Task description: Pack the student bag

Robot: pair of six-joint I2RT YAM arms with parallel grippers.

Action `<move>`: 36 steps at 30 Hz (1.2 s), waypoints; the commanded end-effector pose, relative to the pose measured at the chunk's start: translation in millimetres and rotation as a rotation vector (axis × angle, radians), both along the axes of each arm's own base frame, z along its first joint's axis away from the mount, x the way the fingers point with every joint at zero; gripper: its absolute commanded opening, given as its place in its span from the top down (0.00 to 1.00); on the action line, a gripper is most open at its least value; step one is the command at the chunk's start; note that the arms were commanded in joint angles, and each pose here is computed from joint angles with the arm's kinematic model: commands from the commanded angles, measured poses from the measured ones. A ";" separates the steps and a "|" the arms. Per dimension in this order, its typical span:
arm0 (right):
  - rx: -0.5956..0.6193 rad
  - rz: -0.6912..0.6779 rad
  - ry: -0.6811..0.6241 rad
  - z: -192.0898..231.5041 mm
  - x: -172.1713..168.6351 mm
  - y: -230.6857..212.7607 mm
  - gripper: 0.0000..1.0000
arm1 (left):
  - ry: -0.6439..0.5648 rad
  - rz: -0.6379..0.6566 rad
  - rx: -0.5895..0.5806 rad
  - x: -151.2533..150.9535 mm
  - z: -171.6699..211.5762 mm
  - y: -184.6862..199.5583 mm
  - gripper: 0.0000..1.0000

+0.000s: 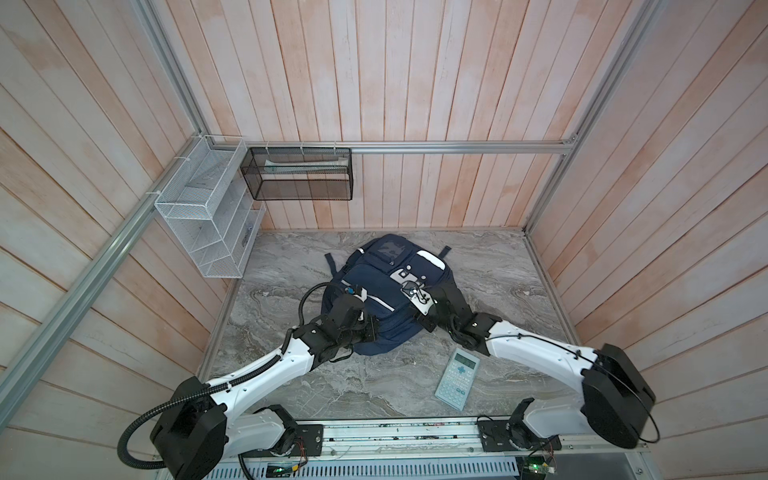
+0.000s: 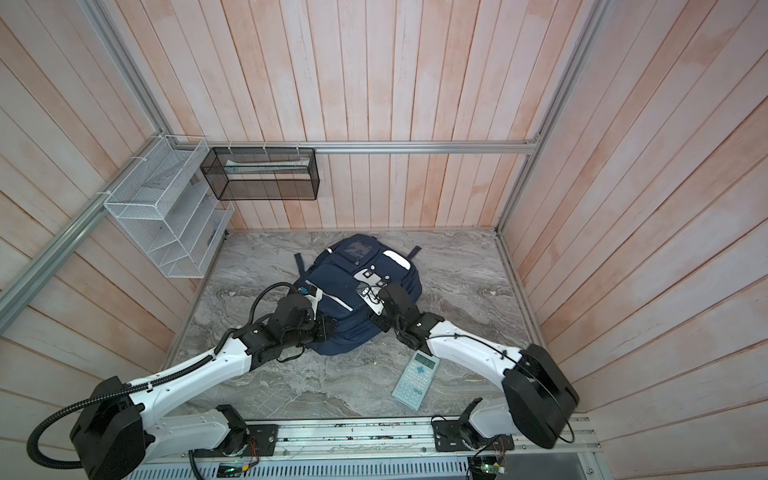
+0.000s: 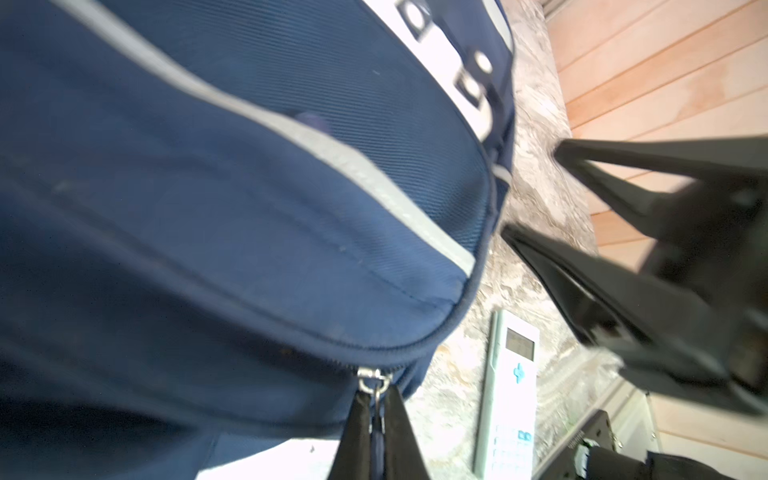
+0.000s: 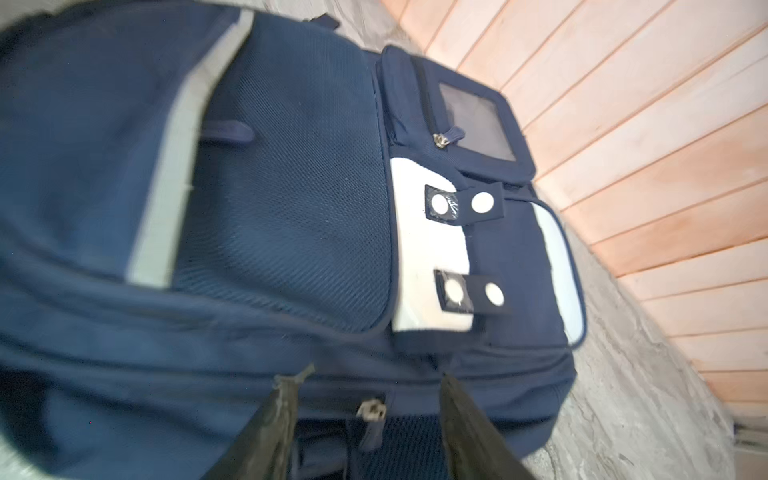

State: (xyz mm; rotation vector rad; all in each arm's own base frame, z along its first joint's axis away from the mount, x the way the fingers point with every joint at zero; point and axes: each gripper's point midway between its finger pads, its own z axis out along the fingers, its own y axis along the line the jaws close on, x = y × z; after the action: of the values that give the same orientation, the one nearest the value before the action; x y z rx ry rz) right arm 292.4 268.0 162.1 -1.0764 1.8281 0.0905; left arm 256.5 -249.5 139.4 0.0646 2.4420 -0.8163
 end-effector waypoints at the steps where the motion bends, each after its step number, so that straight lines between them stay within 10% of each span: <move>1: 0.090 0.141 -0.150 28.1 -32.4 23.2 0.42 | -0.009 0.003 -0.043 2.8 16.8 -12.1 1.00; 16: -0.101 0.336 -0.144 -9.3 -29.1 97.0 0.51 | -0.006 0.023 -0.023 0.1 18.2 -5.5 1.00; 21: -0.145 0.333 -0.099 -29.8 -28.7 88.1 1.00 | -0.007 0.046 -0.018 7.2 21.0 0.9 1.00; 36: -0.108 0.093 -0.080 -18.6 8.0 -11.1 1.00 | -0.048 0.323 0.133 79.1 9.6 150.5 1.00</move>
State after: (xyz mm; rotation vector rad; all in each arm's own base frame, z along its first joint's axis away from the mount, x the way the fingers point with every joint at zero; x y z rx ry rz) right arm 272.9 307.8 158.9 -1.3201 1.5811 0.1612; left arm 321.5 -126.3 136.9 -0.2336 2.4253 -0.6411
